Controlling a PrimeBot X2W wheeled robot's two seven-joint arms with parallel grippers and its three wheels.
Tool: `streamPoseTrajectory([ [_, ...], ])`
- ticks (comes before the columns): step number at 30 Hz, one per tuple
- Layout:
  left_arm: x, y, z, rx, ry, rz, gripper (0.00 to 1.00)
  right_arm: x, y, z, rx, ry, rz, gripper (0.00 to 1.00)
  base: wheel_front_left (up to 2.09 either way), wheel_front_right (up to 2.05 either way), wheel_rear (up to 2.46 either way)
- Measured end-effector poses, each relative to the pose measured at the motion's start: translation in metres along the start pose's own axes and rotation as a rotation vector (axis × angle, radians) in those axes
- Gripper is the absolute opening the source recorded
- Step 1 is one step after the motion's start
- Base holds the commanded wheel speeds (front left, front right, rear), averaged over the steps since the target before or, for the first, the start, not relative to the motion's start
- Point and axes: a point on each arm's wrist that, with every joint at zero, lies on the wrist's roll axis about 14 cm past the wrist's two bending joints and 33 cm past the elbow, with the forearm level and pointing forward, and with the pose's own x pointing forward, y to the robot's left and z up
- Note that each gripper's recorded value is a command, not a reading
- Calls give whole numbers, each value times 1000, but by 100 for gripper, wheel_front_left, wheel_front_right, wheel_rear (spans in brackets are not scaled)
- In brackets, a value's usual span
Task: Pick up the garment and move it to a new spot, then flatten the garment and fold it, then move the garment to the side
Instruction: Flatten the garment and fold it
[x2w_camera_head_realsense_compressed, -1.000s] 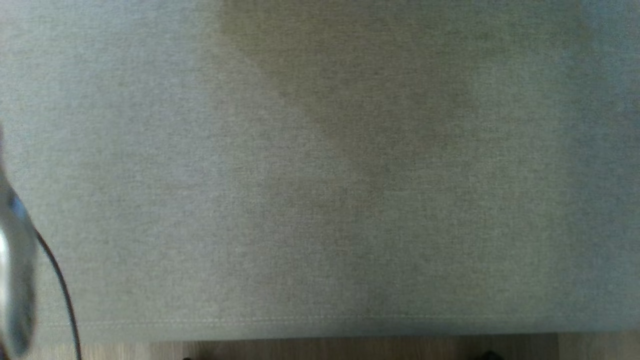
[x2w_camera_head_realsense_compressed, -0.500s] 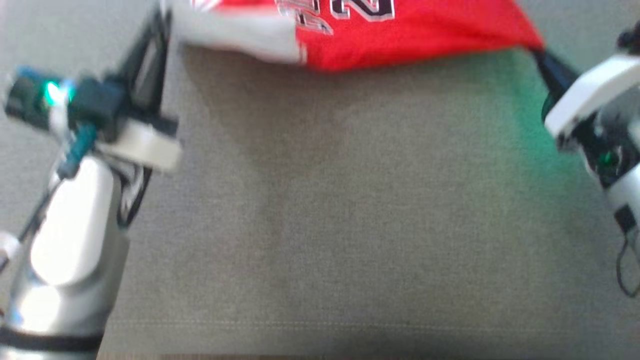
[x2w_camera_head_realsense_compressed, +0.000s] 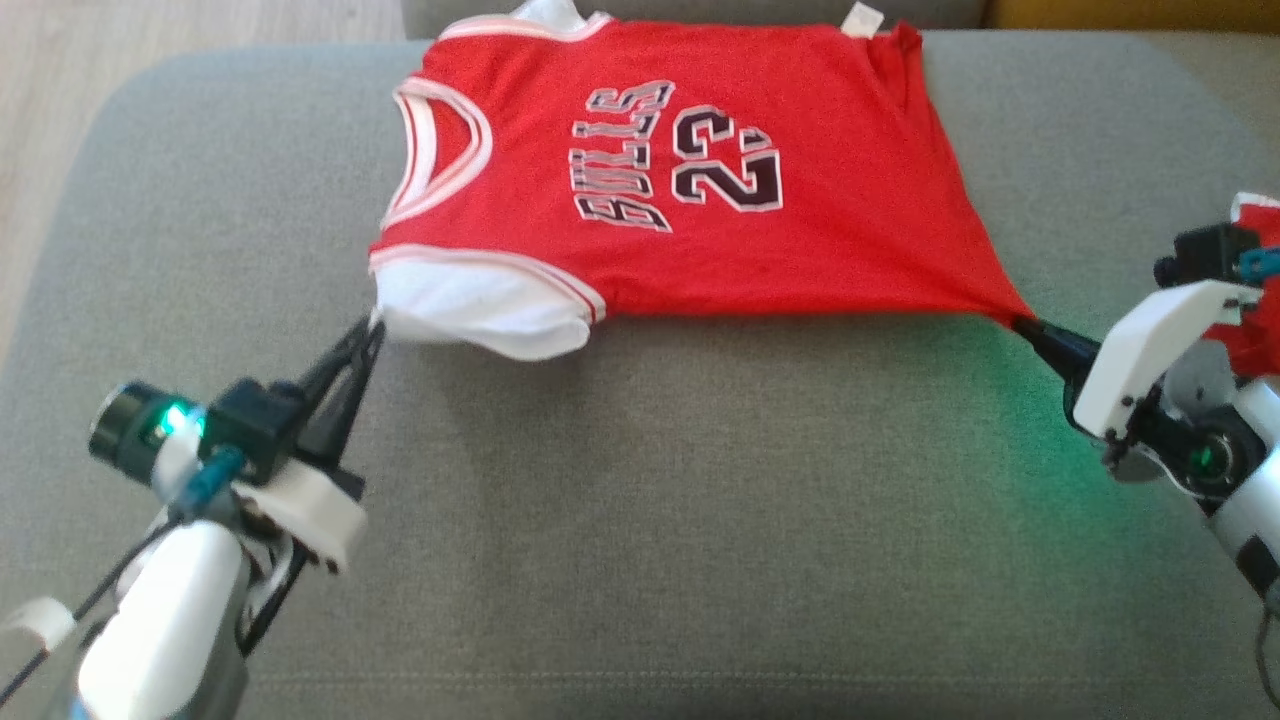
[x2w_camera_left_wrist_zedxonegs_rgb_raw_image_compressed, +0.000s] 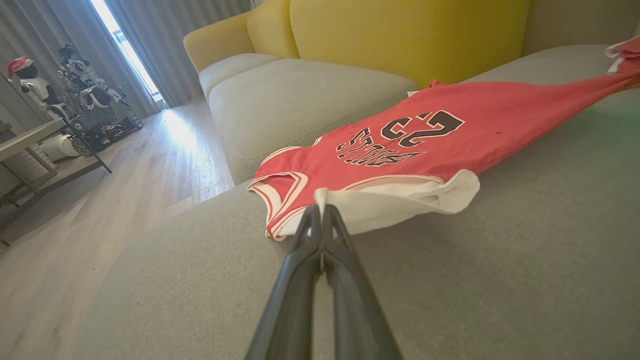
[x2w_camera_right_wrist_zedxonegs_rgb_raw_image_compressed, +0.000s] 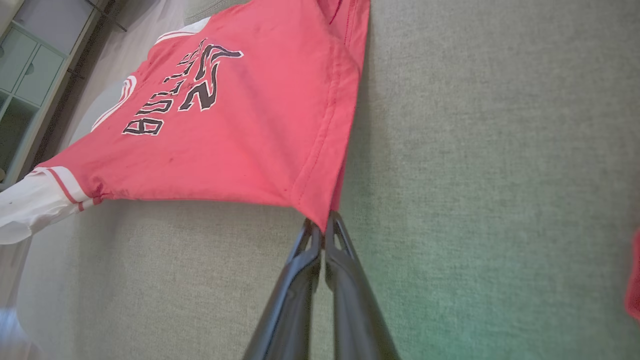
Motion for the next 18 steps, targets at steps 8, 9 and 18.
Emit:
streamPoseTrajectory([
  [8,-23,-21,-7,-27,25,-58,0,-13,1,-30,42,92,6,0,0,0,0],
  [9,-26,-24,-9,-30,30,-69,0,-15,1,-34,46,104,7,0,0,0,0],
  [18,-62,-43,-20,-109,112,-161,0,-41,-10,-64,82,219,-3,0,0,0,0],
])
